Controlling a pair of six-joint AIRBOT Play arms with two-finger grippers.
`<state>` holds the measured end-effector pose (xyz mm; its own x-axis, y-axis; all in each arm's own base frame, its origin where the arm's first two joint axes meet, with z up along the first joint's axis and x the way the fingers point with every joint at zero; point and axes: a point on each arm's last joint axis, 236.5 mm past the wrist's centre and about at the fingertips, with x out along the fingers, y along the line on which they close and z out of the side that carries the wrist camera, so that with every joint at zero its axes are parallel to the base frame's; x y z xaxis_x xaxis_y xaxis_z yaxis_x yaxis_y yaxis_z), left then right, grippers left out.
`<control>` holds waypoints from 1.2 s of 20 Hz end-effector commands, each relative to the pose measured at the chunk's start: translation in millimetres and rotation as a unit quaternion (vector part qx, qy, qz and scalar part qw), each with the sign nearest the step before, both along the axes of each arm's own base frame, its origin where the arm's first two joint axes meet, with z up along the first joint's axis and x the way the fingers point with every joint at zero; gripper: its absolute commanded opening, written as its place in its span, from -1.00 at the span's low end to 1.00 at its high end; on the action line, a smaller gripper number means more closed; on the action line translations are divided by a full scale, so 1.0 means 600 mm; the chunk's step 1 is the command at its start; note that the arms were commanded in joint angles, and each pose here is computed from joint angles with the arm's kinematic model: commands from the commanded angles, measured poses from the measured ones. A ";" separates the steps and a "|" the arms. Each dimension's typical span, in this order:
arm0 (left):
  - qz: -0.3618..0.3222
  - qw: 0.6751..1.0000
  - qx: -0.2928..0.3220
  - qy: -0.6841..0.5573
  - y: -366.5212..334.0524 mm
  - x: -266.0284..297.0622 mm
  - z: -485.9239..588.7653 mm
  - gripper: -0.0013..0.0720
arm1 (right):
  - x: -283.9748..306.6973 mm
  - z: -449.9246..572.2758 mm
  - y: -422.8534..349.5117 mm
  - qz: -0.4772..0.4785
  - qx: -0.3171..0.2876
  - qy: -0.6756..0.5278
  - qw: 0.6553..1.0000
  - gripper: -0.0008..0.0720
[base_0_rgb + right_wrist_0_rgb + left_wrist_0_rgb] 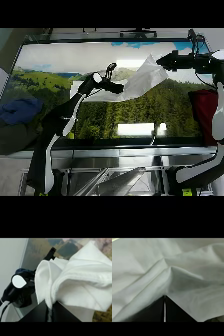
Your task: Fold the shirts.
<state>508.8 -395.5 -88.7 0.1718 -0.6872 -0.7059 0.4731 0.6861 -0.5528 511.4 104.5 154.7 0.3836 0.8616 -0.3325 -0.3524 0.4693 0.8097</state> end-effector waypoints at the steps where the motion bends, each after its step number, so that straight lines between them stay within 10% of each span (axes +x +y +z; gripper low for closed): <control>1: 0.013 0.999 -0.042 -0.014 -0.006 0.010 0.087 -0.96 | -0.008 0.027 0.009 0.002 0.010 -0.006 1.000 -0.93; 17: 0.152 0.988 -0.033 -0.020 0.479 -0.024 0.351 -0.96 | 0.003 -0.215 0.641 -0.157 -0.011 -0.055 0.986 -0.89; 20: 0.126 0.991 -0.053 -0.007 0.460 -0.042 0.344 -0.95 | -0.044 -0.259 0.712 -0.130 -0.054 -0.110 0.984 0.99; 24: 0.121 0.989 -0.090 -0.010 0.442 -0.041 0.368 -0.96 | -0.061 -0.166 0.706 -0.031 -0.042 -0.157 0.986 0.98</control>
<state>487.2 -123.8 125.0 0.3686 -0.7027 -0.6085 0.3074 0.7099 -0.6337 485.1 523.6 29.9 0.5872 0.7582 -0.2834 -0.4350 0.5908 0.6795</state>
